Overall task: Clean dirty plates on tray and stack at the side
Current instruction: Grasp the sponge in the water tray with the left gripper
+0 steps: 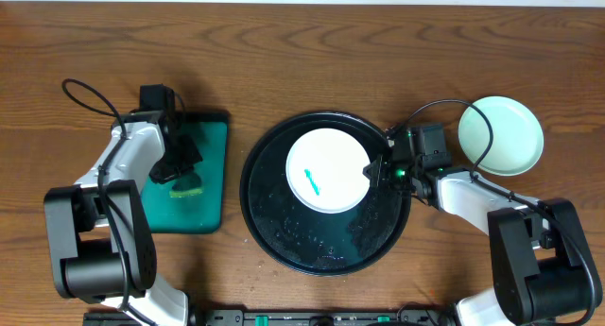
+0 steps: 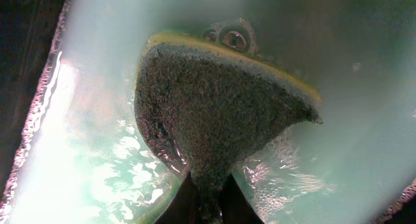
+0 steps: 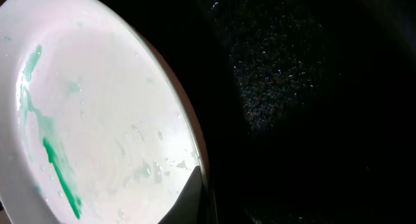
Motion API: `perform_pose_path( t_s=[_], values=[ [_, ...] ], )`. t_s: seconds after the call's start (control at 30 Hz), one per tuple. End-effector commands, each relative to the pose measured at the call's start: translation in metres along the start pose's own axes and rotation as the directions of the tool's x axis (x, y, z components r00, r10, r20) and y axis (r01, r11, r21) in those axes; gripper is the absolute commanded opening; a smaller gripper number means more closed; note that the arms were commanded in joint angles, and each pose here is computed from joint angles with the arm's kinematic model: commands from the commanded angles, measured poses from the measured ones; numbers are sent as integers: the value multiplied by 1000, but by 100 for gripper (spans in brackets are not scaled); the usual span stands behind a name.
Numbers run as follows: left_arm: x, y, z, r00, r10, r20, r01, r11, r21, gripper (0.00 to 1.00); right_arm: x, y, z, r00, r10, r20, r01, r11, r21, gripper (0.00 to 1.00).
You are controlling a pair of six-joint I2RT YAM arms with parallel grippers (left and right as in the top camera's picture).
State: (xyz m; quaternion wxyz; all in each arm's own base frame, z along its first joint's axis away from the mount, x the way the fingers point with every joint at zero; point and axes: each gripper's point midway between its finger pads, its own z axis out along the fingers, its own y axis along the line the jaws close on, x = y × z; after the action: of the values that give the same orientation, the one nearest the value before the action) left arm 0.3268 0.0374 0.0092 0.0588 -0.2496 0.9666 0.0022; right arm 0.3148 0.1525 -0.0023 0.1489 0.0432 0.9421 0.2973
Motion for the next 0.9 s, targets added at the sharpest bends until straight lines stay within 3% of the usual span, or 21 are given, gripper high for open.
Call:
perform_pose_path(
  t_s=[0.0,0.3,0.57,0.7,0.87],
  values=[
    [5,-13,1,999,23,-25,-21,996,88,7,44,-25,13,990,49,-129,-40,997,67,1],
    [-2,-43,-72,993,44,108,-70,964,258,7,35,-16,-4,994,-57,-90,66,994,90,2],
    [27,-49,-106,988,100,121,-130,955,268,7,40,-29,-30,983,-136,-125,172,917,359,2],
    [38,-66,-103,982,155,107,-179,945,273,7,37,-29,-33,989,-112,-95,142,888,437,1],
    [58,-101,-105,960,250,123,-276,914,298,7,29,-23,-32,998,-44,-34,54,899,434,1]
  ],
)
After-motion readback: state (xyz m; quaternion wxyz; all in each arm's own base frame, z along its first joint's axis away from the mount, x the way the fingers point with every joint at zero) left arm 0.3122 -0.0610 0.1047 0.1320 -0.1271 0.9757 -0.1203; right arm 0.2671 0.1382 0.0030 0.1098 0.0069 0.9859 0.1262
